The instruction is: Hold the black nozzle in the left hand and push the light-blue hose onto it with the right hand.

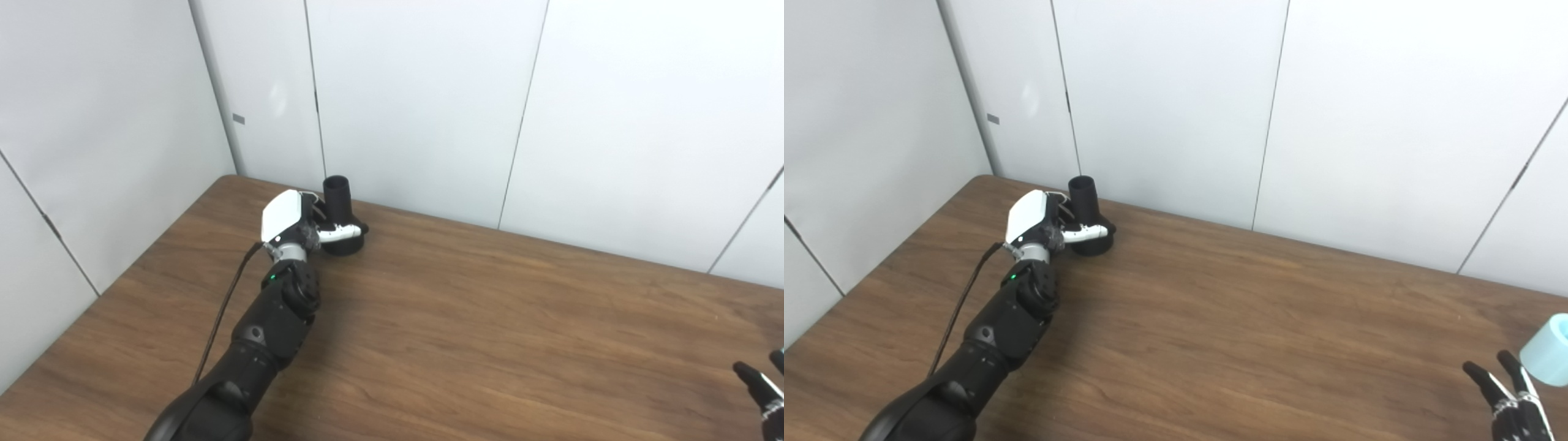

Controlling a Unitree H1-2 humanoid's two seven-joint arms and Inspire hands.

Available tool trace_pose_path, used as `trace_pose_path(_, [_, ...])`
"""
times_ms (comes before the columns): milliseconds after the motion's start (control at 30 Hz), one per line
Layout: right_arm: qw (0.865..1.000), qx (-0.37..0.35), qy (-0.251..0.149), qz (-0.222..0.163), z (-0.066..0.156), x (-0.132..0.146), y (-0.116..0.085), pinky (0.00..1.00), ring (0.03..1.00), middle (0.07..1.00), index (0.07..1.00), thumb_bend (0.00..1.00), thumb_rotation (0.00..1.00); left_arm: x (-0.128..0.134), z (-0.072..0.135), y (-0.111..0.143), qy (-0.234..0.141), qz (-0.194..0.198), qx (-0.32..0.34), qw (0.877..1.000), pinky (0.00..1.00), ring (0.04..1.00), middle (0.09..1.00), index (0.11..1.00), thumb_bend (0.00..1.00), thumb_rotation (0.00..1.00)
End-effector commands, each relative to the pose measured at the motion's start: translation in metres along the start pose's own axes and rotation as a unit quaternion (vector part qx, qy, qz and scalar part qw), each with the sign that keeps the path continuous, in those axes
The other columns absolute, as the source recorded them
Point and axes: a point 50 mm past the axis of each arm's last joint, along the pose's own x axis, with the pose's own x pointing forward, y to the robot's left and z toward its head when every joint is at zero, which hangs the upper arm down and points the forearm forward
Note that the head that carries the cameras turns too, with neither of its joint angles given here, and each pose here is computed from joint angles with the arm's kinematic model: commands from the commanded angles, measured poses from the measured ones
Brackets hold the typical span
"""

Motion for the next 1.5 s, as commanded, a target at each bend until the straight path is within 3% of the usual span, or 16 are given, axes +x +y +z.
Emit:
trace_pose_path(0, [0.997,0.03,0.073,-0.022,-0.033,-0.039,0.016,0.96,0.89,0.816,0.917,0.65,1.0,0.002,0.011,0.007,-0.026,0.009,0.012,1.0,0.53,0.555,0.503,0.483,0.52,0.0])
trace_pose_path(167, [0.997,0.022,0.072,-0.021,-0.033,-0.04,0.017,0.95,0.884,0.814,0.927,0.64,1.0,-0.007,0.009,0.002,-0.05,0.005,0.049,0.998,0.64,0.652,0.538,0.466,0.52,0.0])
trace_pose_path(500, [0.997,0.025,0.072,-0.021,-0.03,-0.041,0.02,0.96,0.891,0.821,0.93,0.64,1.0,-0.023,0.005,-0.001,-0.069,-0.011,0.063,0.996,0.58,0.617,0.52,0.476,0.52,0.0])
trace_pose_path(633, [0.997,0.024,0.071,-0.023,-0.028,-0.04,0.024,0.94,0.873,0.812,0.925,0.63,1.0,-0.036,0.007,-0.001,-0.068,-0.024,0.057,0.996,0.6,0.642,0.518,0.478,0.52,0.0])
trace_pose_path(767, [0.997,0.027,0.069,-0.022,-0.025,-0.038,0.028,0.95,0.878,0.817,0.937,0.61,1.0,-0.049,0.008,-0.003,-0.082,-0.025,0.055,0.995,0.53,0.597,0.482,0.495,0.52,0.0])
trace_pose_path(900, [0.997,0.03,0.073,-0.025,-0.02,-0.036,0.032,0.94,0.876,0.817,0.93,0.58,1.0,-0.072,0.02,-0.004,-0.103,-0.033,0.023,0.994,0.39,0.503,0.421,0.499,0.52,0.0])
trace_pose_path(1033, [0.996,0.05,0.07,-0.036,-0.011,-0.03,0.032,0.95,0.881,0.813,0.925,0.5,1.0,-0.102,0.049,-0.004,-0.129,-0.057,-0.027,0.99,0.45,0.528,0.467,0.494,0.53,0.0])
trace_pose_path(1167, [0.996,0.056,0.064,-0.04,0.001,-0.021,0.026,0.98,0.912,0.839,0.951,0.51,1.0,-0.129,0.076,-0.008,-0.157,-0.077,-0.039,0.984,0.44,0.522,0.474,0.493,0.53,0.0])
trace_pose_path(1267, [0.996,0.053,0.058,-0.046,0.012,-0.015,0.018,1.0,0.922,0.845,0.95,0.54,1.0,-0.143,0.091,-0.013,-0.177,-0.091,-0.039,0.979,0.45,0.577,0.494,0.483,0.52,0.0])
trace_pose_path(1467, [0.997,0.036,0.04,-0.063,0.033,-0.004,0.002,0.97,0.91,0.835,0.928,0.51,1.0,-0.166,0.107,-0.024,-0.211,-0.11,-0.036,0.971,0.46,0.594,0.476,0.494,0.53,0.0])
